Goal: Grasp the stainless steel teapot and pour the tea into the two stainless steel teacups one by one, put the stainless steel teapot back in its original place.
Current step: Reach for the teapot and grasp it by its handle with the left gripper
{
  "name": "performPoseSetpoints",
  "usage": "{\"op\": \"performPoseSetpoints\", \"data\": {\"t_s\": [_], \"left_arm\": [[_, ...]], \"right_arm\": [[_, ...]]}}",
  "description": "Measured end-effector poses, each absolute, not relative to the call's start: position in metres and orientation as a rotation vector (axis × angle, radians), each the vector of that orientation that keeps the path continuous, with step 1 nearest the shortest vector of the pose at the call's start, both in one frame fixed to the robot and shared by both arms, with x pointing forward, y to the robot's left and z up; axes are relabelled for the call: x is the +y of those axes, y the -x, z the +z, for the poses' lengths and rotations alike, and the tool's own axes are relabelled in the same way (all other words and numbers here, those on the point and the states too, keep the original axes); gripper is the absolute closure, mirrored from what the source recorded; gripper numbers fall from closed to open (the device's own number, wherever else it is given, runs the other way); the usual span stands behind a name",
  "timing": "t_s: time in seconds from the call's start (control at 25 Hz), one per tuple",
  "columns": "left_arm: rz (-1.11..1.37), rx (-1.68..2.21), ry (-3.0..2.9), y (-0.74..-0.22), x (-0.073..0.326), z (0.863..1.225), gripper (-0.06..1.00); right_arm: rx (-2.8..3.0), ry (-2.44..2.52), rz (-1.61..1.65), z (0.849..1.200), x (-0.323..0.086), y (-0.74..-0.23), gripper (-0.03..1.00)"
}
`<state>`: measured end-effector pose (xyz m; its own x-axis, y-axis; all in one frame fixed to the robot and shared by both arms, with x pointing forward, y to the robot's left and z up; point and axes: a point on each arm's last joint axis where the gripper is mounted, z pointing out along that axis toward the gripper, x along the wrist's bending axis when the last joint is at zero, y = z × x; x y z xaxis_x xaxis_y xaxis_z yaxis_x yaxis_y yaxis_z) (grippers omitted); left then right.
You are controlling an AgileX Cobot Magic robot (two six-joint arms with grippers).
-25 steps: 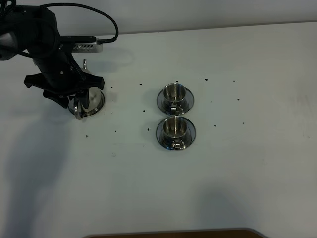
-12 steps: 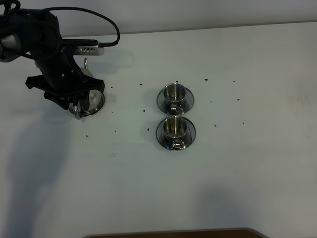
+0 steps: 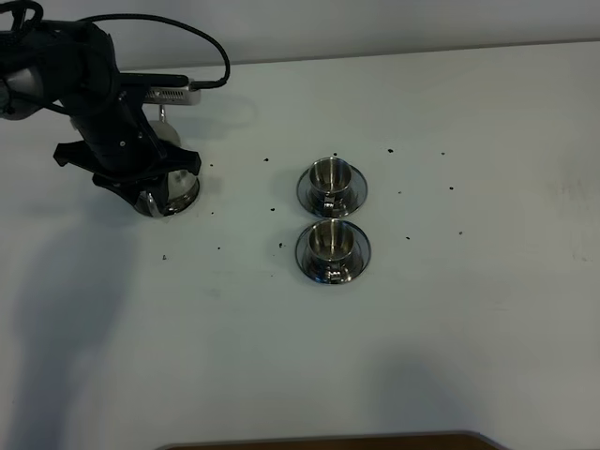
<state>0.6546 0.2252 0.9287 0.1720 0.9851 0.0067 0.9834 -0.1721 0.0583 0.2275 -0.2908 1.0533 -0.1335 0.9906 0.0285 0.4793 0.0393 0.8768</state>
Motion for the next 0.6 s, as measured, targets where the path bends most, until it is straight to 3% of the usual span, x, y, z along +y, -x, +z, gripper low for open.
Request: {"op": "performPoseSetpoints", "data": {"t_s": [0.36, 0.6], "left_arm": [[0.095, 1.976, -2.359, -0.6574, 0.2247, 0.9279, 0.7], [0.097, 1.972, -2.344, -0.6584, 0.2239, 0.928, 0.7]], "right_arm": [[1.684, -1.498, 1.027, 1.0533, -0.2908, -0.2275, 0.49], [1.684, -1.498, 1.027, 1.0533, -0.2908, -0.2275, 0.49]]}}
